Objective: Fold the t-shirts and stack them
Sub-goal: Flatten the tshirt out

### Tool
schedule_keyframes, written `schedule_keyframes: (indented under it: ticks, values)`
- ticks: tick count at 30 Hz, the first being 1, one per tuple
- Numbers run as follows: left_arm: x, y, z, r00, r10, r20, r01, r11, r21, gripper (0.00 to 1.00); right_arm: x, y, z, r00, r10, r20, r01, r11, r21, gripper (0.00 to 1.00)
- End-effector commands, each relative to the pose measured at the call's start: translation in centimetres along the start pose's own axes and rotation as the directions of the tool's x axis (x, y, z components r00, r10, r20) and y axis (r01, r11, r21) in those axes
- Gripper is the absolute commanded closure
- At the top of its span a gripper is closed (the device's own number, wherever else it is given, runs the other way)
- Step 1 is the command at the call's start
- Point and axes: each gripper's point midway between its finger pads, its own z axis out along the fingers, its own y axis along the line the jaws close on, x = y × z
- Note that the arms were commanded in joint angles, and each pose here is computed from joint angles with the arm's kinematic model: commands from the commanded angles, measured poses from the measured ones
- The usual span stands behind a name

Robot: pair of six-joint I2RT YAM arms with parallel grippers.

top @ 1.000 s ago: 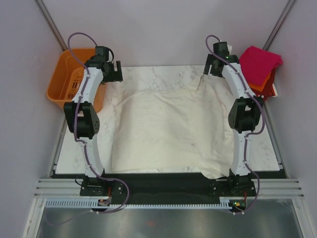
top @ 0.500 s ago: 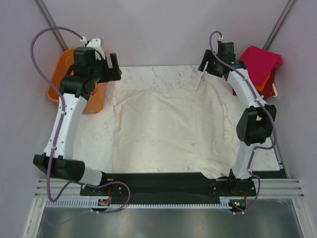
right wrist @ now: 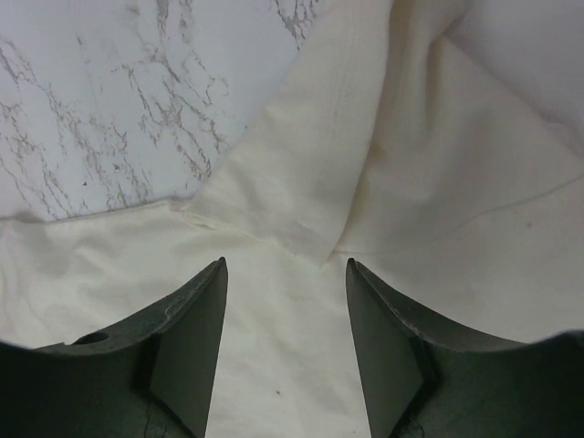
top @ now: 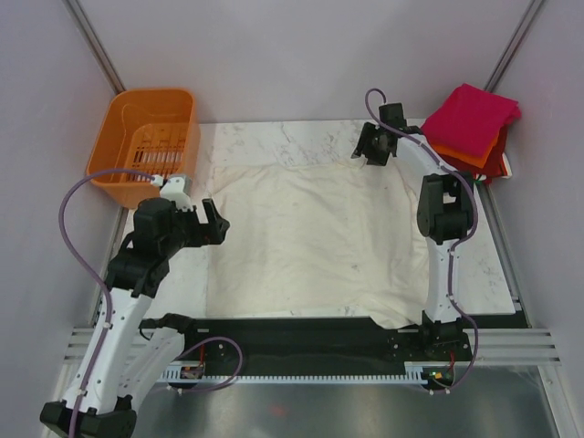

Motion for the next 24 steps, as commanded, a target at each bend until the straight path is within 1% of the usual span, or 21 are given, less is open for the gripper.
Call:
schedule_keyframes:
  ticks: [1,3,6,9,10,11,12,14,15,18,20,23,24]
  values:
    - [-1.1,-0.3,-1.0,0.992,-0.043,0.122,0.041,0.999,0.019,0.03,-2.0,1.4,0.5,0.998,0.014,0.068,-0.012,1.000,-0.024,0.38]
    - [-0.4,0.5,-1.0,0.991,-0.045,0.127,0.047,0.999,-0.011,0.03,-1.1,1.0,1.5,0.999,0.020,0.047,-0.019,1.000,-0.015,0.39]
    - [-0.8,0.2,-1.9,0.986,-0.040,0.163,0.040,0.999,0.006,0.03,-0.3,1.0,2.6,0.999,0.018,0.035,-0.017,1.000,-0.010,0.39]
    - [-0.5,0.1,-2.4,0.988,-0.036,0.151,0.035,0.999,0.010,0.05,0.0,0.9,3.5,0.999,0.018,0.034,-0.017,1.000,-0.004,0.41]
    - [0.1,0.4,-2.4,0.991,-0.037,0.132,0.038,0.999,-0.006,0.05,0.0,0.8,3.6,0.999,0.019,0.034,-0.019,1.000,-0.001,0.41]
    - [0.1,0.7,-2.7,0.989,-0.046,0.143,0.049,0.999,-0.020,0.05,0.0,0.7,3.7,0.999,0.019,0.034,-0.020,1.000,0.003,0.42]
    - [0.1,0.6,-3.0,0.986,-0.051,0.156,0.054,0.998,-0.016,0.05,0.0,0.4,4.0,0.999,0.019,0.036,-0.020,1.000,0.014,0.46]
    - [0.4,1.1,-3.0,0.984,-0.047,0.172,0.053,0.998,-0.035,0.05,0.0,0.3,4.1,0.999,0.022,0.036,-0.023,1.000,0.015,0.50]
    - [0.4,1.3,-3.1,0.982,-0.047,0.185,0.056,0.997,-0.045,0.05,0.1,0.4,4.2,0.999,0.024,0.038,-0.025,1.000,0.011,0.58]
    - [0.4,1.6,-3.0,0.981,-0.046,0.188,0.058,0.997,-0.058,0.05,-0.3,0.8,3.8,0.998,0.031,0.050,-0.031,0.999,0.006,0.70]
    - [0.5,1.6,-2.9,0.982,-0.045,0.184,0.056,0.997,-0.060,0.05,-0.6,1.2,3.4,0.997,0.025,0.066,-0.025,1.000,0.004,0.73]
    - [0.5,1.7,-2.9,0.982,-0.045,0.183,0.057,0.996,-0.062,0.05,-1.5,2.3,2.3,0.995,0.010,0.096,-0.009,1.000,-0.009,0.81]
    - [0.5,1.7,-2.8,0.982,-0.044,0.181,0.056,0.996,-0.063,0.05,-2.0,3.2,2.0,0.994,0.002,0.112,0.001,1.000,-0.025,0.86]
